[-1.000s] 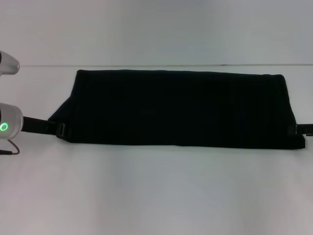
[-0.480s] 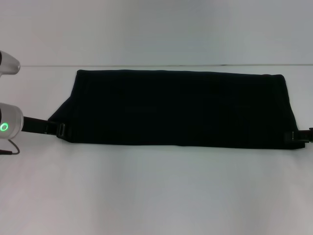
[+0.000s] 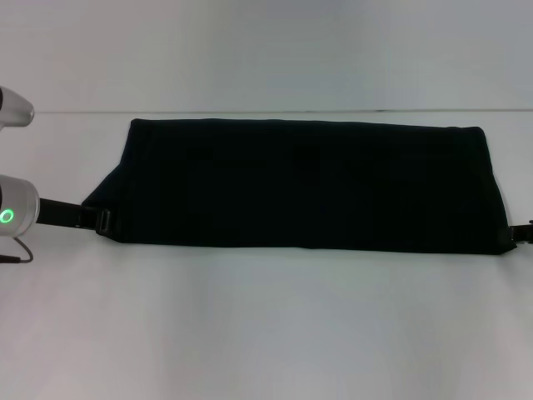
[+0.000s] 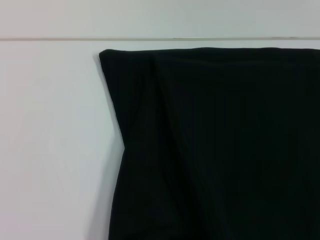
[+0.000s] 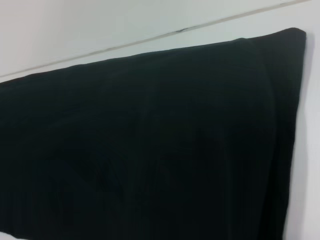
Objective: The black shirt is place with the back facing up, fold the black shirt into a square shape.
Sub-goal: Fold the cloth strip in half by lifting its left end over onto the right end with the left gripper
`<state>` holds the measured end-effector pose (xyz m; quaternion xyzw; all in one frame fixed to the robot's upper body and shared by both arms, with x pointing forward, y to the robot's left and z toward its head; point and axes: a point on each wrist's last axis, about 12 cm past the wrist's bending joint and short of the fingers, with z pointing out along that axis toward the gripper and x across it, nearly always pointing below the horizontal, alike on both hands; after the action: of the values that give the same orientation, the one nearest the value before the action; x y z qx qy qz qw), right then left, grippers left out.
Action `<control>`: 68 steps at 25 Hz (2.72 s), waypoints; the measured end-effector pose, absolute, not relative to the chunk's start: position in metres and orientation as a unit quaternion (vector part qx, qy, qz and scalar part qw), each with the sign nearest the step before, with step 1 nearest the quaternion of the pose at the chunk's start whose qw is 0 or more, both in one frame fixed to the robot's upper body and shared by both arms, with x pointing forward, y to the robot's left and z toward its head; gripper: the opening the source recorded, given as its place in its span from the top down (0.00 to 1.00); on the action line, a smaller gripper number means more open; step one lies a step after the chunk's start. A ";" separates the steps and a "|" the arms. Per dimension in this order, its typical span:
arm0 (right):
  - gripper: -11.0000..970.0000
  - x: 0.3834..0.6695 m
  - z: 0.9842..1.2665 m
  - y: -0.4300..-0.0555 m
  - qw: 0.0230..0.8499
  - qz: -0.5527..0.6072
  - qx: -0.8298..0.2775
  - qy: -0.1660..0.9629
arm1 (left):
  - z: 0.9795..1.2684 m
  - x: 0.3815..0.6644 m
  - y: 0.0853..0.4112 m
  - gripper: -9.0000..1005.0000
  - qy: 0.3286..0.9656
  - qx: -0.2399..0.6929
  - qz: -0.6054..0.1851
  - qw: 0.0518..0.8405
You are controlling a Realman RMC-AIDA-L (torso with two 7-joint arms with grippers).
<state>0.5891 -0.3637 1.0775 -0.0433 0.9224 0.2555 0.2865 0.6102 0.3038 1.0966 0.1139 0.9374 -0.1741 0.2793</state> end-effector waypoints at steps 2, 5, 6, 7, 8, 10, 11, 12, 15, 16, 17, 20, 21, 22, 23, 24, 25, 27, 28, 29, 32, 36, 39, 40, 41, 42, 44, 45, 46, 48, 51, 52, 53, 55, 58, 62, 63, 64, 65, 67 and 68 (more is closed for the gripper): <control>0.66 0.589 1.077 -0.365 0.288 0.253 -0.044 0.923 | 1.096 0.610 0.305 0.99 0.938 0.112 -0.174 0.279; 0.78 0.587 1.075 -0.366 0.289 0.251 -0.045 0.923 | 1.095 0.607 0.307 0.99 0.938 0.109 -0.176 0.278; 0.82 0.586 1.075 -0.367 0.289 0.251 -0.045 0.923 | 1.095 0.606 0.309 0.99 0.938 0.106 -0.178 0.278; 0.86 0.585 1.075 -0.368 0.290 0.251 -0.045 0.923 | 1.095 0.604 0.310 0.99 0.938 0.105 -0.179 0.277; 0.90 0.585 1.076 -0.370 0.291 0.250 -0.044 0.922 | 1.096 0.603 0.311 0.99 0.938 0.103 -0.180 0.277; 0.98 0.583 1.076 -0.374 0.294 0.250 -0.042 0.922 | 1.096 0.600 0.314 0.99 0.938 0.101 -0.186 0.273; 0.99 0.582 1.076 -0.375 0.295 0.251 -0.041 0.921 | 1.096 0.598 0.314 0.99 0.938 0.100 -0.190 0.271; 0.99 0.581 1.076 -0.377 0.297 0.252 -0.040 0.920 | 1.096 0.596 0.315 0.99 0.938 0.099 -0.192 0.271; 0.99 0.577 1.077 -0.382 0.302 0.255 -0.039 0.918 | 1.096 0.591 0.316 0.99 0.937 0.097 -0.198 0.271; 0.99 0.576 1.078 -0.384 0.303 0.255 -0.038 0.917 | 1.096 0.591 0.316 0.99 0.937 0.097 -0.198 0.271; 0.99 0.575 1.078 -0.386 0.305 0.255 -0.037 0.917 | 1.096 0.589 0.317 0.99 0.937 0.097 -0.203 0.268; 0.99 0.570 1.079 -0.391 0.306 0.256 -0.034 0.916 | 1.098 0.580 0.317 0.99 0.935 0.103 -0.225 0.255; 0.99 0.569 1.079 -0.392 0.306 0.257 -0.033 0.916 | 1.098 0.578 0.317 0.99 0.934 0.103 -0.229 0.253; 0.99 0.567 1.079 -0.394 0.306 0.258 -0.032 0.916 | 1.099 0.576 0.317 0.99 0.933 0.104 -0.236 0.252; 0.99 0.565 1.078 -0.395 0.306 0.260 -0.031 0.915 | 1.099 0.574 0.318 0.98 0.932 0.103 -0.240 0.252; 0.99 0.562 1.078 -0.397 0.306 0.261 -0.029 0.915 | 1.099 0.573 0.319 0.98 0.931 0.102 -0.244 0.251; 0.99 0.561 1.077 -0.398 0.307 0.261 -0.027 0.915 | 1.099 0.571 0.321 0.98 0.931 0.100 -0.247 0.251; 0.99 0.558 1.078 -0.402 0.312 0.262 -0.018 0.913 | 1.098 0.569 0.324 0.98 0.930 0.095 -0.249 0.253; 0.99 0.557 1.078 -0.404 0.314 0.263 -0.013 0.912 | 1.098 0.568 0.327 0.98 0.930 0.092 -0.250 0.254; 0.99 0.557 1.078 -0.405 0.317 0.263 -0.010 0.911 | 1.098 0.567 0.327 0.98 0.930 0.092 -0.251 0.254; 0.99 0.556 1.078 -0.406 0.323 0.265 -0.006 0.909 | 1.097 0.566 0.328 0.98 0.929 0.094 -0.254 0.250; 0.98 0.556 1.077 -0.405 0.324 0.265 -0.007 0.908 | 1.098 0.565 0.326 0.98 0.929 0.101 -0.262 0.242; 0.95 0.558 1.081 -0.403 0.326 0.268 -0.015 0.906 | 1.100 0.565 0.325 0.97 0.928 0.104 -0.270 0.234; 0.93 0.558 1.083 -0.403 0.328 0.269 -0.018 0.905 | 1.101 0.564 0.324 0.97 0.928 0.106 -0.272 0.231; 0.91 0.559 1.085 -0.404 0.330 0.269 -0.019 0.905 | 1.101 0.564 0.324 0.97 0.928 0.108 -0.274 0.229; 0.88 0.558 1.087 -0.404 0.333 0.271 -0.020 0.903 | 1.103 0.564 0.324 0.97 0.927 0.110 -0.276 0.228; 0.82 0.557 1.092 -0.406 0.337 0.278 -0.023 0.899 | 1.104 0.564 0.324 0.94 0.927 0.113 -0.277 0.227; 0.79 0.556 1.094 -0.406 0.339 0.282 -0.025 0.897 | 1.106 0.564 0.325 0.91 0.927 0.110 -0.277 0.230; 0.76 0.555 1.097 -0.406 0.341 0.287 -0.028 0.895 | 1.107 0.565 0.328 0.88 0.926 0.105 -0.277 0.234; 0.70 0.555 1.101 -0.406 0.347 0.297 -0.033 0.889 | 1.111 0.565 0.333 0.82 0.925 0.095 -0.278 0.243; 0.59 0.556 1.105 -0.402 0.352 0.311 -0.046 0.882 | 1.117 0.562 0.339 0.70 0.922 0.092 -0.292 0.236; 0.56 0.556 1.106 -0.400 0.354 0.315 -0.051 0.879 | 1.119 0.560 0.340 0.65 0.921 0.094 -0.303 0.227; 0.52 0.557 1.107 -0.398 0.354 0.319 -0.056 0.877 | 1.121 0.558 0.339 0.61 0.919 0.097 -0.315 0.217; 0.44 0.559 1.107 -0.393 0.354 0.325 -0.066 0.874 | 1.125 0.553 0.335 0.52 0.915 0.100 -0.342 0.188; 0.30 0.562 1.108 -0.386 0.355 0.331 -0.080 0.871 | 1.127 0.548 0.329 0.40 0.912 0.095 -0.370 0.151; 0.22 0.564 1.112 -0.377 0.353 0.343 -0.116 0.863 | 1.120 0.544 0.317 0.30 0.904 0.060 -0.416 0.082; 0.21 0.564 1.113 -0.375 0.354 0.344 -0.128 0.860 | 1.117 0.544 0.314 0.29 0.901 0.049 -0.424 0.070; 0.20 0.565 1.114 -0.373 0.356 0.346 -0.141 0.857 | 1.114 0.545 0.310 0.28 0.899 0.038 -0.431 0.061; 0.18 0.565 1.115 -0.371 0.358 0.346 -0.153 0.854 | 1.112 0.546 0.308 0.26 0.899 0.032 -0.433 0.059; 0.12 0.565 1.116 -0.366 0.363 0.348 -0.180 0.845 | 1.108 0.549 0.304 0.24 0.898 0.013 -0.437 0.056; 0.09 0.565 1.116 -0.363 0.365 0.350 -0.194 0.841 | 1.106 0.551 0.301 0.23 0.897 0.001 -0.438 0.056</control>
<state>0.5652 -0.3627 1.1164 -0.1936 0.8405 0.3503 0.3651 0.5506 0.3010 1.1064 0.0012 0.8973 -0.4378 0.0562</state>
